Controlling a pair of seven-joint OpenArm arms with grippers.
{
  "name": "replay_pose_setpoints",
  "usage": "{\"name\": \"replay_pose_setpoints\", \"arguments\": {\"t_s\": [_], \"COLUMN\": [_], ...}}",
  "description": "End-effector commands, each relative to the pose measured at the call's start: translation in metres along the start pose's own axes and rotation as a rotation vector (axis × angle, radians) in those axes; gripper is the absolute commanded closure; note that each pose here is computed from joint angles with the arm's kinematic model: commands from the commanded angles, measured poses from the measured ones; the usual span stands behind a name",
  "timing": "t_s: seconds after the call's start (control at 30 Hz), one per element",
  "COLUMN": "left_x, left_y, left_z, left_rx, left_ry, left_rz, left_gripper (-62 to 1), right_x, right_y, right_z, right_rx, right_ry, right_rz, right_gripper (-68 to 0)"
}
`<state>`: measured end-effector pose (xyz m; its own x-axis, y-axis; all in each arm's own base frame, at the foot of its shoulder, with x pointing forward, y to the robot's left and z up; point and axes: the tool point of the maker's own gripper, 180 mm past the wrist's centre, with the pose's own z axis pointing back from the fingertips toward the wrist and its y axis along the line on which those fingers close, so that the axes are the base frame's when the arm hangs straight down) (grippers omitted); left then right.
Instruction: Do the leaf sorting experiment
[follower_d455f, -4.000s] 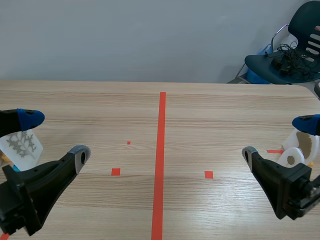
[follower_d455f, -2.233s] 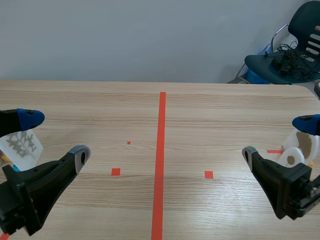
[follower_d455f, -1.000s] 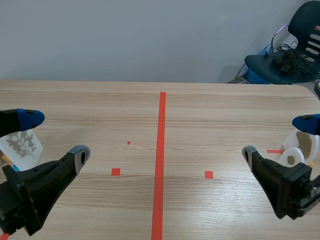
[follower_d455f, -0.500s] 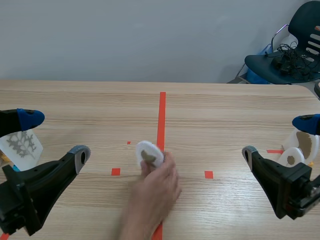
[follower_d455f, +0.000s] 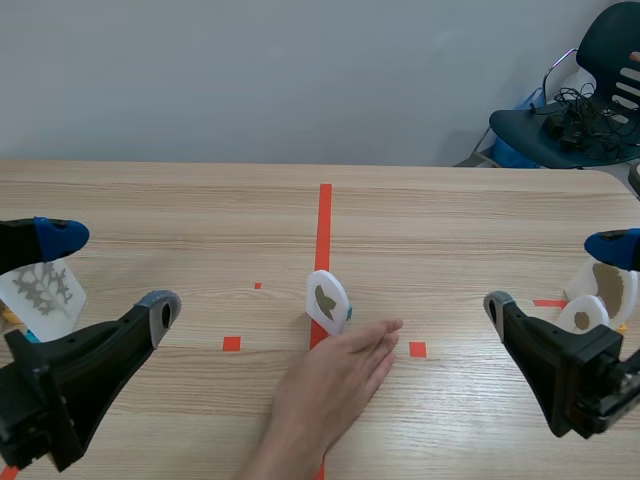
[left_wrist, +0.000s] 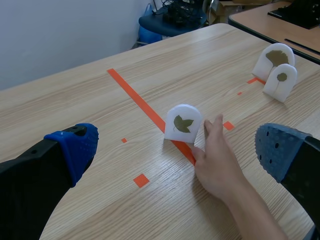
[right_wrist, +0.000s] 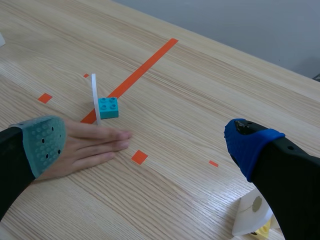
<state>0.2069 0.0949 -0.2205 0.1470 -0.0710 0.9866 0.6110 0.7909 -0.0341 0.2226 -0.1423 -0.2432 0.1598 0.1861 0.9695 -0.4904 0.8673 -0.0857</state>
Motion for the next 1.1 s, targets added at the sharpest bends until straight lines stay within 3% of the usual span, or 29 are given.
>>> {"name": "replay_pose_setpoints", "arguments": {"t_s": [0.0,0.27,0.43,0.63,0.97,1.07], "left_x": [0.006,0.006,0.006,0.006,0.006,0.006], "left_y": [0.001,0.001,0.001,0.001,0.001,0.001], "left_z": [-0.001,-0.001,-0.001,-0.001,-0.001,-0.001], "left_rx": [-0.001,-0.001,-0.001,-0.002,-0.002,-0.002], "left_ry": [-0.024,-0.024,-0.024,-0.022,-0.022,-0.022], "left_rz": [-0.003,-0.003,-0.002,-0.006,-0.006,-0.006], "left_gripper": [-62.3,-62.3,-62.3,-62.3,-62.3,-62.3], "right_x": [0.015,0.012,-0.011,-0.041,-0.073,-0.078], "right_y": [-0.004,0.004,0.029,0.052,0.1,0.102], "right_z": [-0.003,-0.035,-0.07,-0.11,-0.174,-0.18], "right_rx": [-0.008,0.048,0.129,0.156,0.162,0.131], "right_ry": [-0.053,-0.091,-0.073,-0.071,-0.03,-0.017], "right_rz": [0.01,-0.021,-0.028,-0.084,-0.089,-0.083], "right_gripper": [-67.9,-67.9,-67.9,-67.9,-67.9,-59.2]}}
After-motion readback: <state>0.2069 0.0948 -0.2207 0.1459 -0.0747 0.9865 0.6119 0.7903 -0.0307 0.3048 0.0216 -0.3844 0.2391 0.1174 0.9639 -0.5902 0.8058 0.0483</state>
